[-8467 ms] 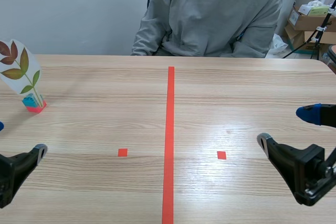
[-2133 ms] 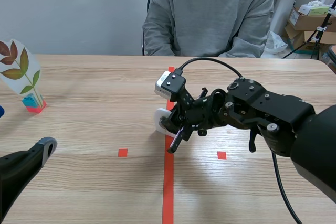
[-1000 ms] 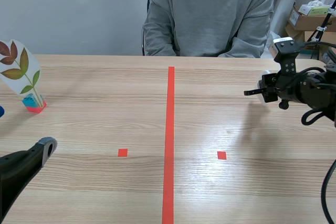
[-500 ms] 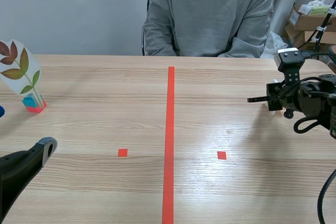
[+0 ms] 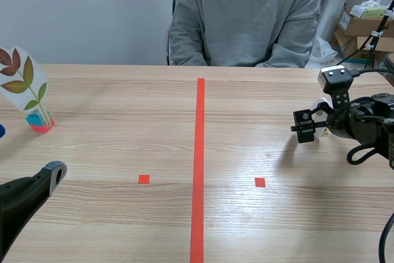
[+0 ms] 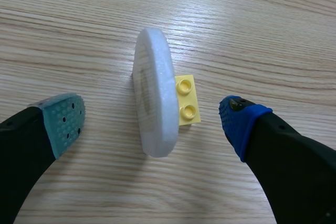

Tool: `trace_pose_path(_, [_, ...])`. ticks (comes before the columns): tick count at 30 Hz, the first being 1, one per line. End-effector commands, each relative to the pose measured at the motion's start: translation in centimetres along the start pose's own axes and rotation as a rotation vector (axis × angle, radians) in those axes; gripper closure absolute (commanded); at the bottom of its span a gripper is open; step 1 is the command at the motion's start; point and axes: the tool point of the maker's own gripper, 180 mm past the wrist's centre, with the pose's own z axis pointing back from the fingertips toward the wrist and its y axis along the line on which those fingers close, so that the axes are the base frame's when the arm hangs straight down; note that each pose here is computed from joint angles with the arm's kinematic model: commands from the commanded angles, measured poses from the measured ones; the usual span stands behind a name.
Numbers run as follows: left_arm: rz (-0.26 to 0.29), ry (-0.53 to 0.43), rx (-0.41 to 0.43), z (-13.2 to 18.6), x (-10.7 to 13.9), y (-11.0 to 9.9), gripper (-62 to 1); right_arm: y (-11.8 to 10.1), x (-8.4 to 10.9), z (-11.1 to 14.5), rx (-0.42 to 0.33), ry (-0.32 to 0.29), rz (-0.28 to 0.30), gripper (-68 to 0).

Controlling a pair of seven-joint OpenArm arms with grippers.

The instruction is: Do the leaf sorting experiment

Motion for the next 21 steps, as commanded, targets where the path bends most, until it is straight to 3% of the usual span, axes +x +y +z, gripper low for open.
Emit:
trace_pose_path(1, [0.016, -0.027, 0.004, 0.0, 0.6, 0.0, -58.7, -1.3, 2.3, 0.2, -0.02, -0.048, 0.012, -52.6])
trace_pose_path(7, [0.016, -0.027, 0.004, 0.0, 0.6, 0.0, -58.7, -2.7, 1.2, 1.5, 0.003, -0.012, 0.049, -52.7])
trace_pose_path(12, [0.016, -0.027, 0.004, 0.0, 0.6, 0.0, -58.7, -3.1, 0.4, 5.1, 0.026, -0.055, 0.094, -52.7])
trace_pose_path(16, [0.016, -0.027, 0.004, 0.0, 0.6, 0.0, -58.7, -0.9, 0.3, 9.3, 0.093, -0.125, 0.163, -52.7])
trace_pose_path(21, [0.015, -0.028, 0.004, 0.0, 0.6, 0.0, -58.7, 3.6, 0.8, 15.5, 0.217, -0.218, 0.239, -52.7])
